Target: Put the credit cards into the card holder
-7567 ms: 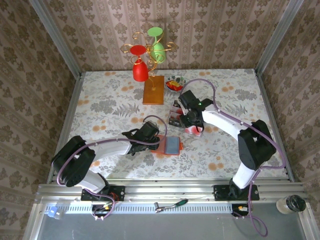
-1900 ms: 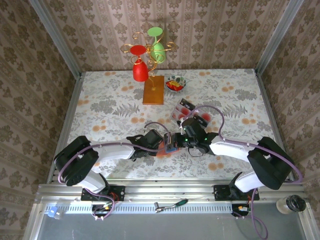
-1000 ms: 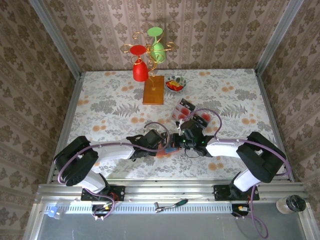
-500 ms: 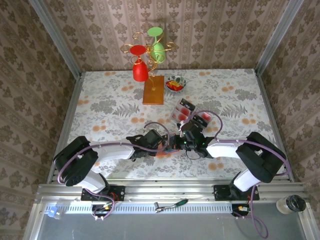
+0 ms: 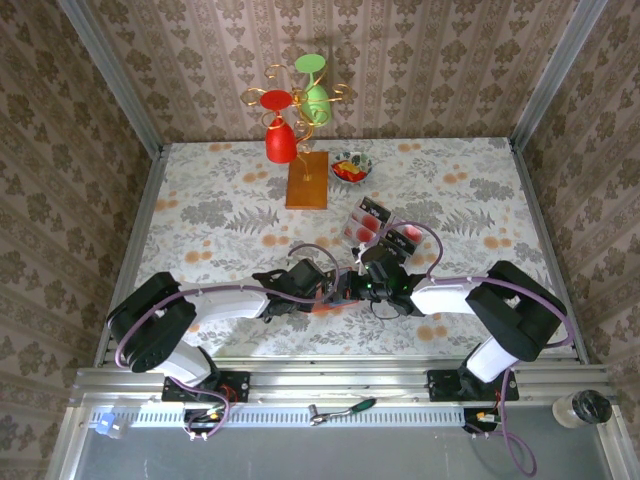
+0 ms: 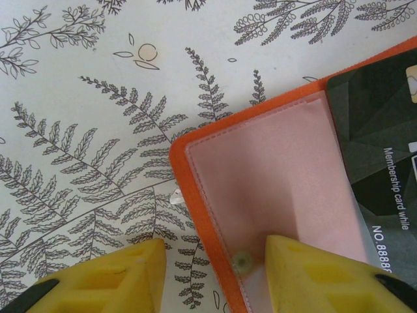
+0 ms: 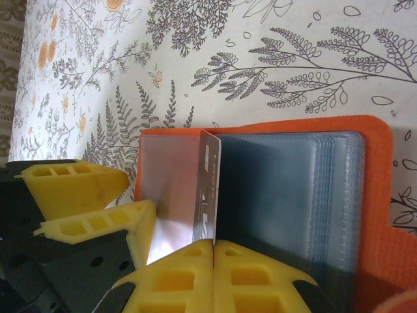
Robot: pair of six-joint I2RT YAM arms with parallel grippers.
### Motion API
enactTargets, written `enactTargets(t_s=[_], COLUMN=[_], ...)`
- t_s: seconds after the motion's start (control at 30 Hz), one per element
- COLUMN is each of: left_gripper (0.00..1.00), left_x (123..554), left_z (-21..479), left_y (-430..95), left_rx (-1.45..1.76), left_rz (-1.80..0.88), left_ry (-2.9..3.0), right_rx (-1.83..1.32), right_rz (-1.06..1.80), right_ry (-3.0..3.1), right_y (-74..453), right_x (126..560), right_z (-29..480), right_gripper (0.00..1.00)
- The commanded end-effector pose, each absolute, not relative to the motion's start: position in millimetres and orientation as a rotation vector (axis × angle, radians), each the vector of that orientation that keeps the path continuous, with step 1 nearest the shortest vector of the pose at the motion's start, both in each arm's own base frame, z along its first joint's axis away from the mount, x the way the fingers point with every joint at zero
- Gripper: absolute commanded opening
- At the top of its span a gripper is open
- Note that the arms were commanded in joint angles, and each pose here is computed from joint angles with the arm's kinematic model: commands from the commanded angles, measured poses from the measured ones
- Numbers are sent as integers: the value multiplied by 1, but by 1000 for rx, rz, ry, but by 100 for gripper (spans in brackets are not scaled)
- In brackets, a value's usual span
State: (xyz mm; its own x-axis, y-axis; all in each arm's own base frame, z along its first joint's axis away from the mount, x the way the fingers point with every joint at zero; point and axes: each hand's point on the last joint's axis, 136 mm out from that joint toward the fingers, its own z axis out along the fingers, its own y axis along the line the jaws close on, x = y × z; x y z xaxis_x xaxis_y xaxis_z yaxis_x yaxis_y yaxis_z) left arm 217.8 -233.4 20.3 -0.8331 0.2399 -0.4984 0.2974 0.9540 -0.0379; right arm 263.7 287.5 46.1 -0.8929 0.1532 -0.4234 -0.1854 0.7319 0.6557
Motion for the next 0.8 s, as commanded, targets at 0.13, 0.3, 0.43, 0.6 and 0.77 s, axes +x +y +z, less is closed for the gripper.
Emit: enactTargets(t_s=[0.13,0.3,0.43,0.6,0.77], left_gripper=[45,45,45,46,46], left_x=[219,219,219,223,231], left_z=[24,24,25,28,32], left_y=[-228,-228,-228,-227,-226], left_rx=[388,387,388,369,350], left_rz=[-114,-113,-114,-105,-114], left_ry=[2602,2602,2601,2592,2585], right_rx=[-25,-24,-20,-18,-15], right_rz=[977,965,951,948,946], right_ry=[2542,2548,2556,2566,2569], right_y=[282,279,276,276,275], right_x=[252,250,249,247,247], right_z=[30,31,29,27,26], right_gripper=[0,0,0,0,0])
